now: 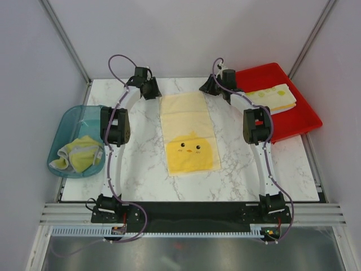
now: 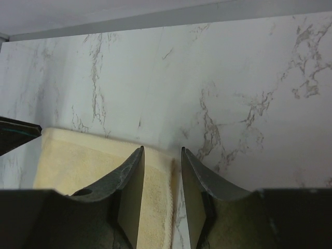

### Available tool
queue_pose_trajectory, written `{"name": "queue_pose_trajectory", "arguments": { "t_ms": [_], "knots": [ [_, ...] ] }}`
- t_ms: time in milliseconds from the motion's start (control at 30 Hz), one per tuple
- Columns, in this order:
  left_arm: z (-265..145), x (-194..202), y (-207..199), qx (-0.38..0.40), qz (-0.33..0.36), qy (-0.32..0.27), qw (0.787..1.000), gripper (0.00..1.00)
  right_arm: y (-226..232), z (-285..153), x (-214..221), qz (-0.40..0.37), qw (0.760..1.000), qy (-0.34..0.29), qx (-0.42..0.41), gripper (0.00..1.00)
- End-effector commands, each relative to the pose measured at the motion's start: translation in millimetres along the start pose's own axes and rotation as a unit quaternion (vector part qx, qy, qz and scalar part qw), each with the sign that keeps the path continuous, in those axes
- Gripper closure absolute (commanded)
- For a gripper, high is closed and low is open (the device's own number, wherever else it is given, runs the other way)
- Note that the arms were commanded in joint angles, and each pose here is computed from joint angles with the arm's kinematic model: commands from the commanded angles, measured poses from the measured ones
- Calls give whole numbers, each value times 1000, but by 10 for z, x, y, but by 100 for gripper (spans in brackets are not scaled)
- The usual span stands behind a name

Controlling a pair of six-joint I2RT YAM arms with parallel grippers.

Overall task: Fold and stack the towels
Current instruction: Fold the towel

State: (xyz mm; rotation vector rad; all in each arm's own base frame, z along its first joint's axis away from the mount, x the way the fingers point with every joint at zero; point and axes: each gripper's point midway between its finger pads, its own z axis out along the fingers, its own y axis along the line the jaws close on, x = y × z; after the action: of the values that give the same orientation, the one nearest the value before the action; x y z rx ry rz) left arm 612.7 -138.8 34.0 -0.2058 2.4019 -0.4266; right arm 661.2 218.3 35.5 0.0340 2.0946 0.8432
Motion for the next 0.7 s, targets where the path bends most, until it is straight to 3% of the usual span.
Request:
{"name": "queue_pose_trajectory", "arguments": {
  "t_ms": [0,300,500,600,667],
  "knots": [
    [107,-60,-169,54,6,-3,999,53,153,52,-70,0,999,-12,-37,58],
    [137,-4,-187,62,-3,6,998,65,111,79,-29,2,999,-11,-38,58],
    [115,59,-206,71,-4,16,997,67,113,-22,96,-17,999,12,-35,58],
    [109,42,-229,76,-1,14,997,73,100,-67,132,-28,999,20,-30,58],
    [116,45,-242,81,0,14,997,84,87,-81,157,-28,999,24,-30,59]
  ]
}}
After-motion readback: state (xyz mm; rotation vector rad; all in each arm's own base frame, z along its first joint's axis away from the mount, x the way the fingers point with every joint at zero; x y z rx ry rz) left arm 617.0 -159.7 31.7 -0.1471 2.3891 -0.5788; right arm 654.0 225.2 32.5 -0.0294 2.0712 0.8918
